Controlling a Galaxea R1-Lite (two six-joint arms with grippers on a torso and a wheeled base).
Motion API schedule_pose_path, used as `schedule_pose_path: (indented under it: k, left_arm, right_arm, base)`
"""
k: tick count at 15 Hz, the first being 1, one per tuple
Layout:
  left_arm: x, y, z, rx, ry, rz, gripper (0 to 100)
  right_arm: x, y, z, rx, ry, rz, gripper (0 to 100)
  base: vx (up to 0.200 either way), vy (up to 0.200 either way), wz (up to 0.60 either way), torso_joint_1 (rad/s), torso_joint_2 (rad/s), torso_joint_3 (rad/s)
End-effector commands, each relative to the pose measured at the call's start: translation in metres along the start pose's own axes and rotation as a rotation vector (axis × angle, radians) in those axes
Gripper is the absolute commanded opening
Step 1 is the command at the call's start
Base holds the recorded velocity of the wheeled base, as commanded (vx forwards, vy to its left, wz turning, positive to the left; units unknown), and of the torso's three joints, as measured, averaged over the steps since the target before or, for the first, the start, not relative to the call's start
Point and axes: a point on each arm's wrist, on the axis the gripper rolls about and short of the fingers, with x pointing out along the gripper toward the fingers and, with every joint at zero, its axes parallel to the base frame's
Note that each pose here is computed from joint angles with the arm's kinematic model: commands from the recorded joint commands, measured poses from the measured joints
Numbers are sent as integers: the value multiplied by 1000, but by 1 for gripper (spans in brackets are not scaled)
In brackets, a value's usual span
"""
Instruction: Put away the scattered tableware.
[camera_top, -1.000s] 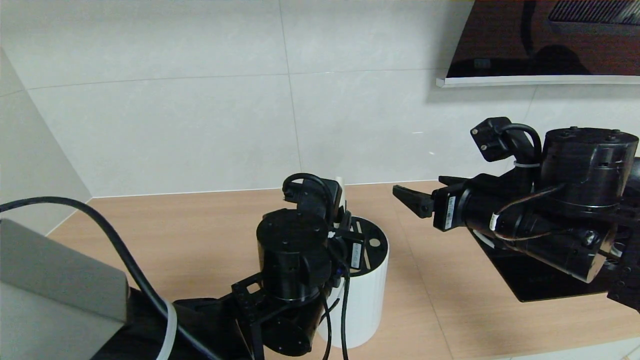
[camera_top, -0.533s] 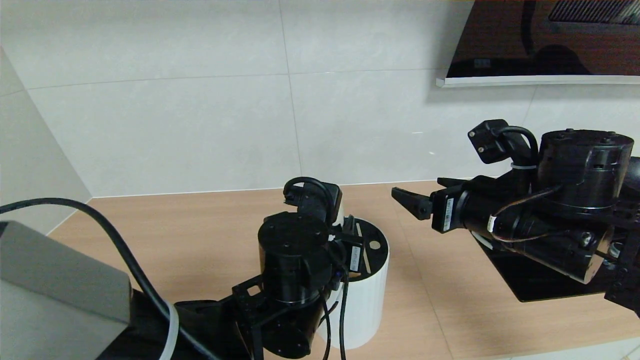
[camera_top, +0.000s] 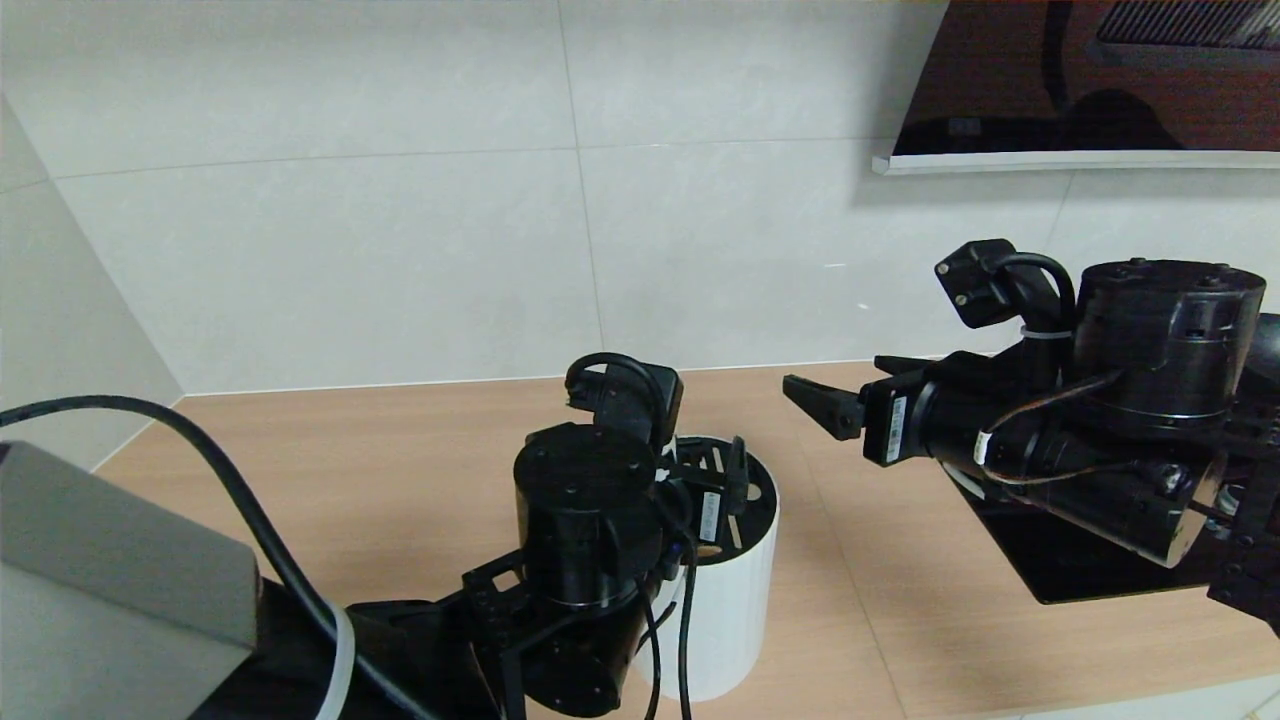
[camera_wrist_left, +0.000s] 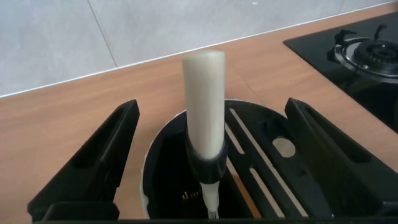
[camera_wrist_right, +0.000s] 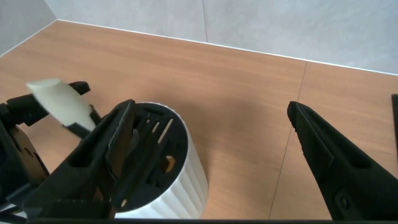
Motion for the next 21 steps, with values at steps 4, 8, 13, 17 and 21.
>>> schedule_pose_path:
  k: [4, 8, 13, 17, 21]
  left_arm:
    - [-32, 22, 53, -106, -135, -25, 100]
    - [-76, 54, 96, -181, -269, -129, 100]
    - [-100, 115, 122, -208, -400, -32, 100]
    - [-146, 168, 124, -139, -440, 159, 100]
    - [-226, 193, 99, -36, -374, 217, 100]
  right_arm:
    - [-4, 0, 6, 5, -22, -2, 100]
    - [-25, -2, 27, 20, -104, 1, 100]
    - [-77, -12, 48, 32, -218, -19, 100]
    - [-151, -34, 41, 42, -321, -113, 100]
    - [-233, -50, 27, 26, -405, -302, 100]
  base:
    - [0, 0, 0, 0, 0, 0]
    - [0, 0, 0, 0, 0, 0]
    - [0, 0, 0, 0, 0, 0]
    - [0, 0, 0, 0, 0, 0]
    - [0, 0, 0, 0, 0, 0]
